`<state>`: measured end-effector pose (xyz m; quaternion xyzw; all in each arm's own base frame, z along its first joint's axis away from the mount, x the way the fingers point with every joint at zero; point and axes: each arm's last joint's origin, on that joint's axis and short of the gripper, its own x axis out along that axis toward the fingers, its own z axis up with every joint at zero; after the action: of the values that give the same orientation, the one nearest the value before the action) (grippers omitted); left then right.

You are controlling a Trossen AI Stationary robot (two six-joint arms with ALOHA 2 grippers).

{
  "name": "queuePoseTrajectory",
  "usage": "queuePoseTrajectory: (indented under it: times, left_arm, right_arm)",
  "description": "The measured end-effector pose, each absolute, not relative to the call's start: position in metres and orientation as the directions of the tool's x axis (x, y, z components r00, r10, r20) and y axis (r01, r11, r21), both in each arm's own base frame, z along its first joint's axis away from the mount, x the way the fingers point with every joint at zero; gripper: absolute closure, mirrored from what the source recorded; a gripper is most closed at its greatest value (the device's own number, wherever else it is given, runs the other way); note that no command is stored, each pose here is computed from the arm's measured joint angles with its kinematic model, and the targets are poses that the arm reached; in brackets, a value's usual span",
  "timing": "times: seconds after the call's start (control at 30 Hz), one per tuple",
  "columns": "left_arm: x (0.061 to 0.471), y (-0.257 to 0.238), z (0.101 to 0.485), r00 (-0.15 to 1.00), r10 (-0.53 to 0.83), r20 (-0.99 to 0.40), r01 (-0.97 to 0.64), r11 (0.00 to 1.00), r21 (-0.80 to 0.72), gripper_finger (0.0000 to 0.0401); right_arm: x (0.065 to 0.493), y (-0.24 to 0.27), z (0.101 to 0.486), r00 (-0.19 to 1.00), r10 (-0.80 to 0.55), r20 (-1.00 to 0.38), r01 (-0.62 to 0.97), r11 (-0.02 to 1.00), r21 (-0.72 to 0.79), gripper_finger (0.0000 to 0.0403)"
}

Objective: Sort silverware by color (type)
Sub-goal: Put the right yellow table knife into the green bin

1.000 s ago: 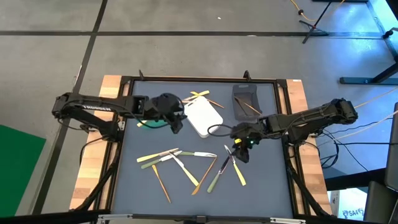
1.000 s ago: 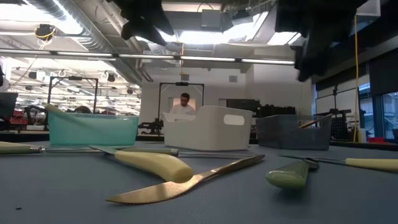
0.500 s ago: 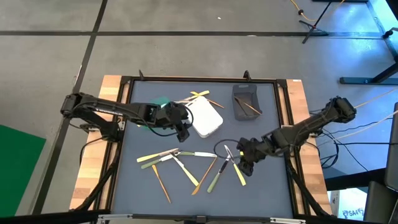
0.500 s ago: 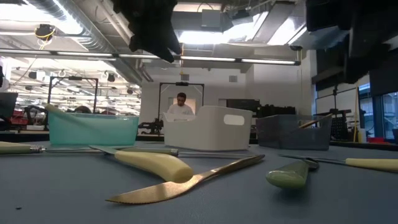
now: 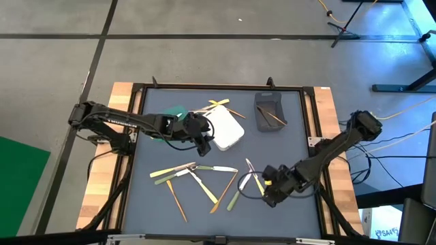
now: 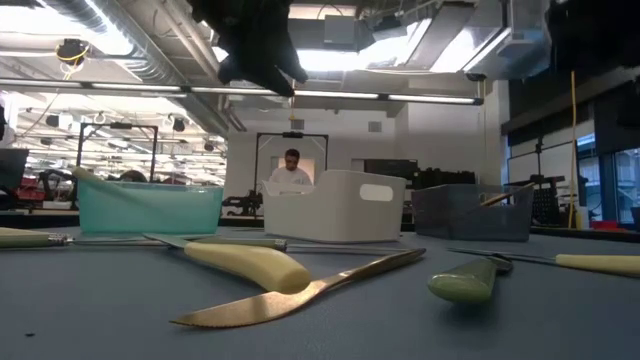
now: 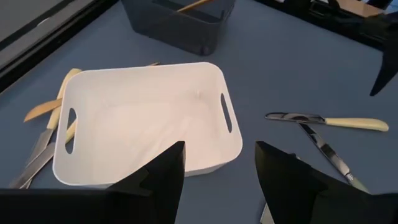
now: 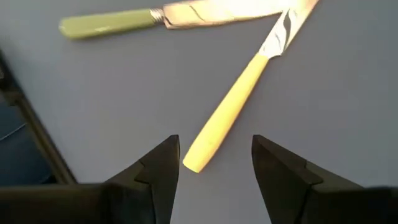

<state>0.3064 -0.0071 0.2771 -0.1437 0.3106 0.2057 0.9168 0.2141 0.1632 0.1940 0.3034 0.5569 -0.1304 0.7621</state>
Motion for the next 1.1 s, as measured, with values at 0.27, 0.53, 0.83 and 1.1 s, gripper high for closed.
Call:
queuePoseTrajectory:
  times: [0.27, 0.53, 0.83, 1.1]
  left_arm:
    - [0.306, -0.011, 0.277, 0.728, 0.277, -0.628, -0.454, 0.881, -0.138, 0.0214]
    - [0.306, -0.013, 0.277, 0.729, 0.273, -0.627, -0.449, 0.883, -0.138, 0.0214]
    - [0.306, -0.013, 0.277, 0.729, 0.273, -0.628, -0.436, 0.892, -0.119, 0.0214]
    - [0.306, -0.013, 0.277, 0.729, 0.273, -0.628, -0.436, 0.892, -0.119, 0.0214]
  right_arm:
    - [0.221, 0.168, 0.171, 0.283, 0.090, -0.955, 0.574, 0.781, 0.244, 0.0217]
    - [0.231, 0.177, 0.158, 0.306, 0.133, -0.943, 0.564, 0.773, 0.292, 0.0217]
    - [0.234, 0.179, 0.141, 0.264, 0.095, -0.960, 0.577, 0.782, 0.236, 0.0217]
    - [0.234, 0.179, 0.139, 0.256, 0.090, -0.962, 0.578, 0.783, 0.227, 0.0220]
